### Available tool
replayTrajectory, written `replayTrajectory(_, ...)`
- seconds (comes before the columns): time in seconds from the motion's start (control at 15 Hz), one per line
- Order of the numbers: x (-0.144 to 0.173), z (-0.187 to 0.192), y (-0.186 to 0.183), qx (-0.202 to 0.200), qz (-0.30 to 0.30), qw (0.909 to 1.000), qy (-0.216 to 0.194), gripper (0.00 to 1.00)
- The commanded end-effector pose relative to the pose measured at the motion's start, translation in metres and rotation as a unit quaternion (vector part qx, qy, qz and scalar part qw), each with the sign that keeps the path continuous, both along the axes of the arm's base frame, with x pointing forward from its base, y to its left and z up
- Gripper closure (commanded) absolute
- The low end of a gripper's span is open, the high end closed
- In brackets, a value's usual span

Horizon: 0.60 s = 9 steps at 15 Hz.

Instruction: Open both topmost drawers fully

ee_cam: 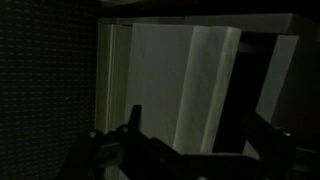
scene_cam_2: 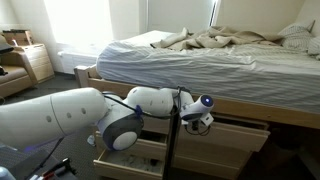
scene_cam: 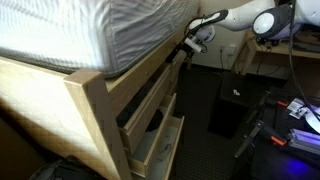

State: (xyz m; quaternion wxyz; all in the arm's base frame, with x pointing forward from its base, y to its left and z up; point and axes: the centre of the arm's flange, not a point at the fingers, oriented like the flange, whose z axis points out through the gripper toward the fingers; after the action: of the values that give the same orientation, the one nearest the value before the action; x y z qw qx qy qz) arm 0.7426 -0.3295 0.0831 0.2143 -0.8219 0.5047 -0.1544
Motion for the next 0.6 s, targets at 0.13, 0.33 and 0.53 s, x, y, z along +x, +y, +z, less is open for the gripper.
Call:
replayTrajectory(0.13, 0.067, -0.029, -0.002, 0.007, 0.017, 0.9997, 0.014, 0.0)
replayTrajectory(0.33, 0.067, -0.043, 0.008, 0.021, 0.034, 0.9986, 0.033, 0.0)
replayTrajectory(0.53, 0.068, -0.046, 0.019, 0.022, 0.049, 0.9972, 0.052, 0.0)
